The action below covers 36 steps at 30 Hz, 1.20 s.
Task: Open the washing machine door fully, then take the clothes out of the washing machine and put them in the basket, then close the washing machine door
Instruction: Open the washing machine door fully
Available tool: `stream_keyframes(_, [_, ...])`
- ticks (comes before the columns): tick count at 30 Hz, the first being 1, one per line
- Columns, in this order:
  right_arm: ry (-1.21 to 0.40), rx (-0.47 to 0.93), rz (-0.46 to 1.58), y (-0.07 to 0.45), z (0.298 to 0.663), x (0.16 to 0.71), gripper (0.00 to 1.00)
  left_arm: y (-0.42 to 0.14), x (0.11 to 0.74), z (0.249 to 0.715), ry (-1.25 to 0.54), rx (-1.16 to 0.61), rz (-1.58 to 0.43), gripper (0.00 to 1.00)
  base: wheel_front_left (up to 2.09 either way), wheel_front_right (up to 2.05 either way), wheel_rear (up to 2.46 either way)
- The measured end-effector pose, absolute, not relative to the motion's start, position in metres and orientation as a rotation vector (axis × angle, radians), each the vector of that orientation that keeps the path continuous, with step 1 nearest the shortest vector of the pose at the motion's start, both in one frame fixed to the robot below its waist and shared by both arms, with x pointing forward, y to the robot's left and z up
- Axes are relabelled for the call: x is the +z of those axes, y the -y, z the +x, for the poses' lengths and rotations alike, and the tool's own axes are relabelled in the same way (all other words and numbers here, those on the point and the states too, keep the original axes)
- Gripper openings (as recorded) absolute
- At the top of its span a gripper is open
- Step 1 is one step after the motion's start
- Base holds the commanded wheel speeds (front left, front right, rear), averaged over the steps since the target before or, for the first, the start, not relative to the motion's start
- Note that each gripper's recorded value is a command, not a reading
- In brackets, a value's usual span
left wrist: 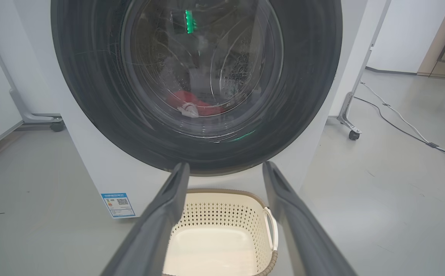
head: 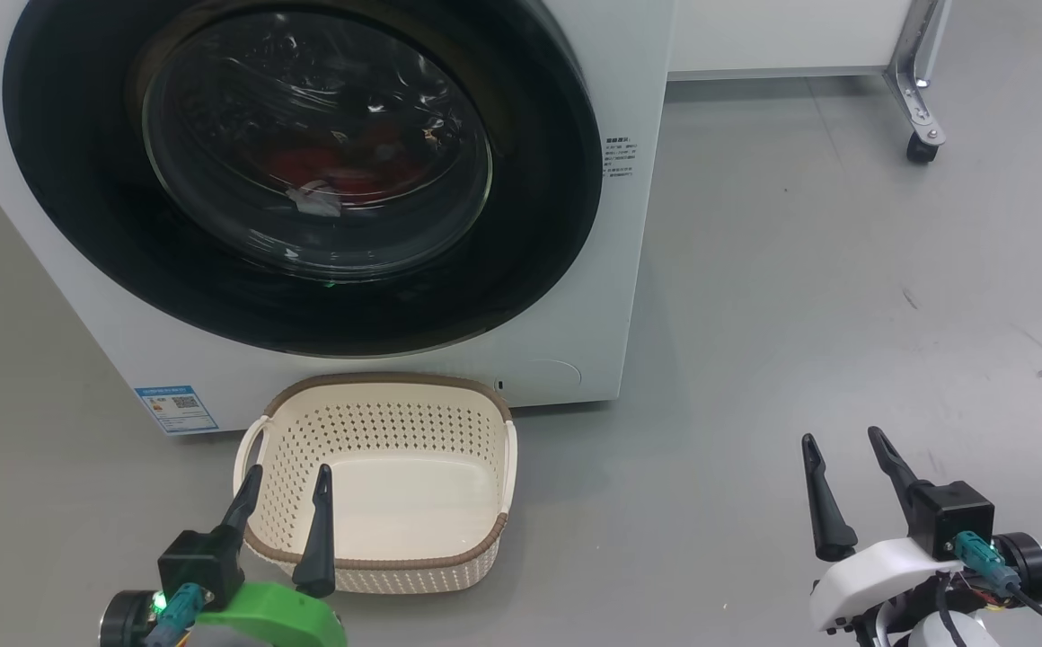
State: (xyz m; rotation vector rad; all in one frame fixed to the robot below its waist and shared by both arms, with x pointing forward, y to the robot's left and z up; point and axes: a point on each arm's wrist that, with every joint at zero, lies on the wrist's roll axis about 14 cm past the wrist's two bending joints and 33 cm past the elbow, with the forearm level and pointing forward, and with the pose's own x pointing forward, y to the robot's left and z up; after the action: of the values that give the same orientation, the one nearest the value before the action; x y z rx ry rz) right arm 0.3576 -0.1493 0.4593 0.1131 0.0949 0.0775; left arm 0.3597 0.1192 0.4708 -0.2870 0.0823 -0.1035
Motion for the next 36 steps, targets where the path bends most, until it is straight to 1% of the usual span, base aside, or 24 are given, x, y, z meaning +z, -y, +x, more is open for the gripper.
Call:
stream_keyframes(8, [-0.096, 0.073, 0.117, 0.149, 0.358, 0.459, 1.0, -0.12, 0.469, 0.359, -0.089, -0.096, -0.286, 1.0, 0.0, 0.0, 0.0])
stream_keyframes(9, [-0.096, 0.074, 0.115, 0.149, 0.358, 0.459, 0.75, -0.12, 0.468, 0.359, -0.091, -0.096, -0.287, 1.0, 0.0, 0.0, 0.0])
stream_keyframes(10, [-0.096, 0.074, 0.115, 0.149, 0.358, 0.459, 0.05, -0.12, 0.468, 0.359, -0.091, -0.096, -0.287, 1.0, 0.0, 0.0, 0.0])
stream_keyframes(11, [-0.096, 0.076, 0.115, 0.149, 0.358, 0.459, 0.0, -0.12, 0.468, 0.359, -0.092, -0.096, -0.288, 1.0, 0.0, 0.0, 0.0])
stream_keyframes(23, [-0.1, 0.113, 0.139, 0.139, 0.36, 0.458, 0.0, -0.12, 0.466, 0.36, -0.096, -0.09, -0.291, 1.0, 0.0, 0.0, 0.0])
stream_keyframes(28, [-0.085, 0.115, 0.173, 0.139, 0.37, 0.463, 0.0, -0.119, 0.47, 0.367, -0.086, -0.09, -0.298, 1.0, 0.0, 0.0, 0.0])
stream_keyframes(31, [-0.068, 0.111, 0.237, 0.139, 0.38, 0.469, 0.0, -0.119, 0.47, 0.371, -0.083, -0.091, -0.297, 1.0, 0.0, 0.0, 0.0])
stream_keyframes(36, [-0.055, 0.074, 0.465, 0.139, 0.396, 0.472, 0.0, -0.119, 0.47, 0.378, -0.081, -0.089, -0.302, 1.0, 0.0, 0.0, 0.0])
